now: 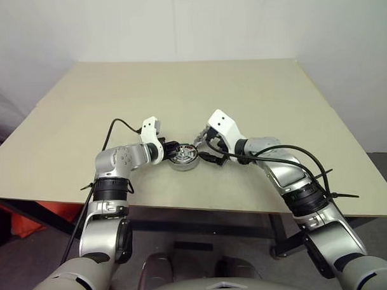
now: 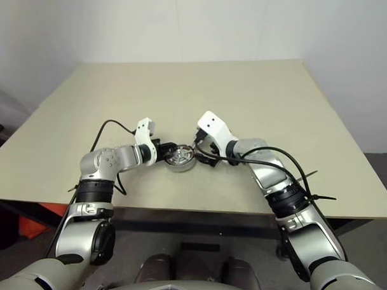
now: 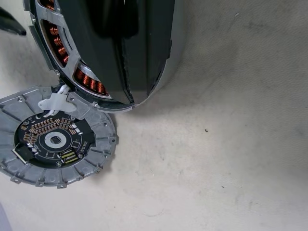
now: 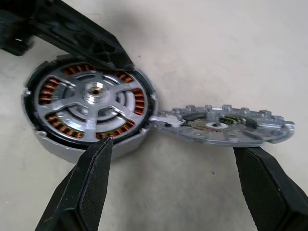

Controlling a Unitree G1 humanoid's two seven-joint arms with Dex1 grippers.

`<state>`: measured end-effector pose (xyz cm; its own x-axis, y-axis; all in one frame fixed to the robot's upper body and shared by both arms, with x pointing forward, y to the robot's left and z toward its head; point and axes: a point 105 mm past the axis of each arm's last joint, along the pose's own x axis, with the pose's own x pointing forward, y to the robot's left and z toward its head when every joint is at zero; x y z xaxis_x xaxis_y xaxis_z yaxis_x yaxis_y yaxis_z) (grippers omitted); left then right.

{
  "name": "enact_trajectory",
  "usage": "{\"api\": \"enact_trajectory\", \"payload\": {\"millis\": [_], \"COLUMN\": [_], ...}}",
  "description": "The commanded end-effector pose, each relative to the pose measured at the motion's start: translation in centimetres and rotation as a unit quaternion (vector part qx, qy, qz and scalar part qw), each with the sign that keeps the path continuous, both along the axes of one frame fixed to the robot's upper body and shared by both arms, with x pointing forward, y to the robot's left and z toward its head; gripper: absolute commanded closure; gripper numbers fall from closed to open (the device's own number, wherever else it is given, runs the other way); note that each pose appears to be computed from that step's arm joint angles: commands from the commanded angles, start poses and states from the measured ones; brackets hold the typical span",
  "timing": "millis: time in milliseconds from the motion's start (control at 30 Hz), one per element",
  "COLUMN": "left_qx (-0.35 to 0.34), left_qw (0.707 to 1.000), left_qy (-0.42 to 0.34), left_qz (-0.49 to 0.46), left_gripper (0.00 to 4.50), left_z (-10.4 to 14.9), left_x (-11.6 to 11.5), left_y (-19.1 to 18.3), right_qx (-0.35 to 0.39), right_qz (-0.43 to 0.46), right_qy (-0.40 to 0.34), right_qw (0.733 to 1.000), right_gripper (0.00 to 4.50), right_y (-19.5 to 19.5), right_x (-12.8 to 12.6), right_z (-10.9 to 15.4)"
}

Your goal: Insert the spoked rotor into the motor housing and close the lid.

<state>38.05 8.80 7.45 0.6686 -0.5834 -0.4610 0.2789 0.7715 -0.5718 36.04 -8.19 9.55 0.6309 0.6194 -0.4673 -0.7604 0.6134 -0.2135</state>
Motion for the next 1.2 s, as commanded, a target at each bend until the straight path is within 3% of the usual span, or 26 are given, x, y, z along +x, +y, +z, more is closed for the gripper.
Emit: {"api": "enact_trajectory", "payload": {"millis": [33,267,633,967,1200], "left_qx": [-0.006,-0.037,-0.043,-0.075,-0.089], "left_qw": [0.999,0.996,0.995,0.988,0.983], "left_qy": [-0.023,-0.029,-0.035,-0.075,-0.089], "left_qz": [-0.024,-0.08,-0.082,-0.115,-0.131], "left_gripper": [4.5,4.5,4.5,4.5,4.5], "left_z": [1.3,2.1,2.4,4.5,5.1], "left_x": [-0.2,-1.6,-1.7,-2.7,-3.2], "left_y": [-0.6,-2.1,-1.7,-2.1,-2.3], "right_qx": [0.016,0.024,0.038,0.065,0.143], "right_qz": [-0.019,-0.048,-0.069,-0.08,-0.089], "right_qy": [-0.008,0.006,0.017,0.046,0.115], "right_qw": [1.0,0.999,0.997,0.994,0.979], "right_gripper": [0.03,0.03,0.03,0.03,0.03], "right_y": [-0.7,-1.7,-2.3,-1.8,-2.1], "right_x": [0.8,1.3,1.8,2.0,1.8], "right_z": [1.2,0.9,0.1,-1.2,-0.8]}}
